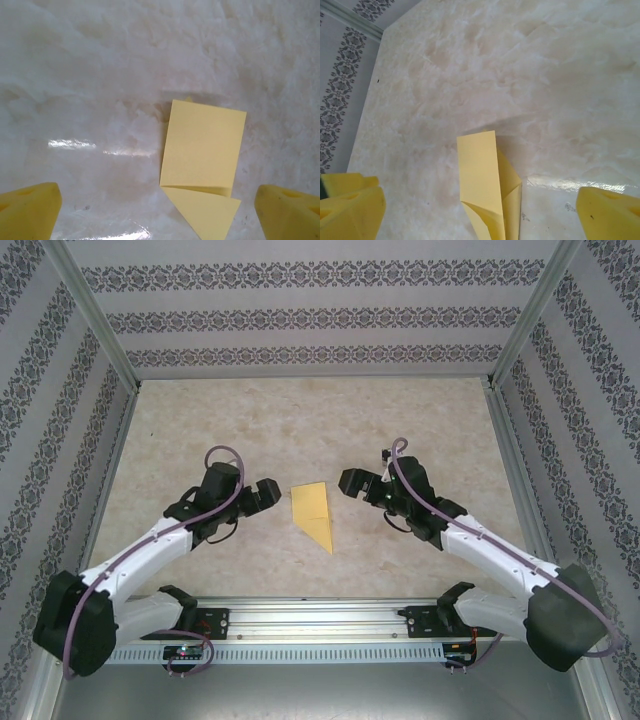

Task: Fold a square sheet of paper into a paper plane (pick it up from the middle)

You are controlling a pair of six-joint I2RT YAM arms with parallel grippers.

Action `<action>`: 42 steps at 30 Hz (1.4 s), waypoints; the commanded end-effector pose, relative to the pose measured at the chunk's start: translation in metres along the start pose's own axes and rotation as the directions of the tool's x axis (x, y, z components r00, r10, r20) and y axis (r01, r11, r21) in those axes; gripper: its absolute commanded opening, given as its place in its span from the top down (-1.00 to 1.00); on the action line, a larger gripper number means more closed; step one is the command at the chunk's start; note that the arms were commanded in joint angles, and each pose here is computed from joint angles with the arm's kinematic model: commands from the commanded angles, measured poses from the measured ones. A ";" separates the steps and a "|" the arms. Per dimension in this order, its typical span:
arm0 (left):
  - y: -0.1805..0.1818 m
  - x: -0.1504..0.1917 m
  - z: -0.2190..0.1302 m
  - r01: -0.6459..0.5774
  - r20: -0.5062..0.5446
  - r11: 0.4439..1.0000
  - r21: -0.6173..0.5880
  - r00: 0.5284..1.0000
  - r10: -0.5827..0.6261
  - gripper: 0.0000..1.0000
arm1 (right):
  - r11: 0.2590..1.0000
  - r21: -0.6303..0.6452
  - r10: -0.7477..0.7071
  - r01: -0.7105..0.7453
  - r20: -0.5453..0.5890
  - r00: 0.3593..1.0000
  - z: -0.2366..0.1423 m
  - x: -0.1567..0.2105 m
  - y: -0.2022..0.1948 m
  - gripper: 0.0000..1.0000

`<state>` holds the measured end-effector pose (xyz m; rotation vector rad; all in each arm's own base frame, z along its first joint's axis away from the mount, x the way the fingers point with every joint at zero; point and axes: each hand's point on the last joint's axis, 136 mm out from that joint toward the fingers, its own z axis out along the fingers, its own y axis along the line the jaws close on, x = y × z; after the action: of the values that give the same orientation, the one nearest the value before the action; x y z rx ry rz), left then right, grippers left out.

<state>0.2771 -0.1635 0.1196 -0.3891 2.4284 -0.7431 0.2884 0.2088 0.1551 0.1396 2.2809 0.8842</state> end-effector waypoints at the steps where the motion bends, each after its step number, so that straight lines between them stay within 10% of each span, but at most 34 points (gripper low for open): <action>1: 0.001 -0.014 -0.006 0.006 0.110 1.000 0.012 0.994 -0.007 -1.00 | 0.993 -0.109 0.042 -0.054 -0.109 0.993 0.012 0.014 0.015 -0.95; 12: -0.003 0.015 0.013 0.028 -0.062 0.999 0.040 0.998 -0.026 -1.00 | 0.996 -0.091 -0.030 -0.003 -0.351 0.936 0.053 0.083 0.046 0.22; 18: -0.008 0.023 0.028 0.044 -0.130 0.997 0.062 0.991 -0.035 -0.98 | 0.997 -0.074 -0.031 -0.001 -0.435 0.900 0.070 0.107 0.042 0.50; 42: -0.029 0.046 0.064 0.060 -0.298 0.993 0.102 0.954 -0.027 -0.85 | 0.997 -0.011 0.066 -0.079 -0.448 0.892 0.096 0.123 -0.011 0.64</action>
<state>0.2739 -0.2173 0.0587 -0.3439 2.6851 -0.9473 0.2527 0.2911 0.0280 -0.0083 2.7423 1.0062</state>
